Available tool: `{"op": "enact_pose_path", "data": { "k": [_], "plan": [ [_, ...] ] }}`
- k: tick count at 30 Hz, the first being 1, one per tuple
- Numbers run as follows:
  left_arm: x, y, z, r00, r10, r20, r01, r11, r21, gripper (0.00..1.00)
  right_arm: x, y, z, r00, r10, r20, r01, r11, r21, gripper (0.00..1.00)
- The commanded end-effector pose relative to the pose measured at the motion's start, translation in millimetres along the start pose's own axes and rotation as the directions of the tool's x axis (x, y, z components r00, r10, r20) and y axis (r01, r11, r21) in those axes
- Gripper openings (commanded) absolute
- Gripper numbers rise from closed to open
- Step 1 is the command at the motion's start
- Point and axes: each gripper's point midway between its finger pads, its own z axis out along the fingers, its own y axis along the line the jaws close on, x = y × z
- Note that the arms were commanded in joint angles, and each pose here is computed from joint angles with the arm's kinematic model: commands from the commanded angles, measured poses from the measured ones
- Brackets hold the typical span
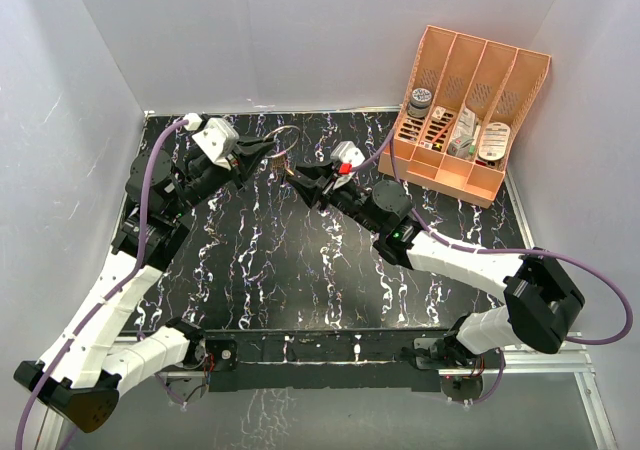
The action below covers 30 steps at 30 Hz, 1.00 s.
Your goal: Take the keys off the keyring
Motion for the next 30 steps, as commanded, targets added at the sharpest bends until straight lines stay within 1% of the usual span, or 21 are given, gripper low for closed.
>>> {"op": "enact_pose_path", "data": {
  "k": [1,10,13,15,16,17,23,30],
  "plan": [
    [-25.3,-3.7,-6.0,0.996,0.021,0.088,-0.021,1.000,0.005,0.00,-35.9,0.8,6.0,0.996,-0.005,0.085,0.005,1.000,0.000,0.34],
    [-23.8,-4.7,-6.1,0.996,0.013,0.088,-0.014,1.000,0.009,0.00,-40.2,-0.8,12.1,0.995,-0.020,0.094,0.019,1.000,0.003,0.32],
    [-21.8,-3.9,-5.2,0.996,0.011,0.084,-0.011,1.000,0.005,0.00,-43.7,-0.3,14.0,0.995,-0.023,0.101,0.023,1.000,-0.001,0.22],
    [-21.3,-3.5,-5.2,0.996,0.011,0.084,-0.011,1.000,0.003,0.00,-45.5,0.4,14.9,0.995,-0.023,0.100,0.023,1.000,-0.006,0.12],
    [-20.5,-2.7,-4.9,0.997,0.014,0.082,-0.013,1.000,-0.001,0.00,-45.1,0.2,15.0,0.995,-0.022,0.096,0.023,1.000,-0.006,0.03],
    [-20.0,-1.3,-5.2,0.997,0.017,0.080,-0.016,1.000,-0.009,0.00,-45.2,0.5,15.0,0.996,-0.021,0.090,0.022,1.000,-0.007,0.00],
    [-20.5,10.5,-9.7,0.996,0.052,0.077,-0.046,0.996,-0.079,0.00,-42.0,-2.7,-1.3,1.000,-0.020,0.023,0.019,1.000,0.020,0.00],
    [-24.2,25.9,-14.3,0.992,0.097,0.076,-0.083,0.983,-0.166,0.00,-57.7,-6.1,-33.0,0.999,-0.025,-0.040,0.027,0.998,0.059,0.00]
  ]
}}
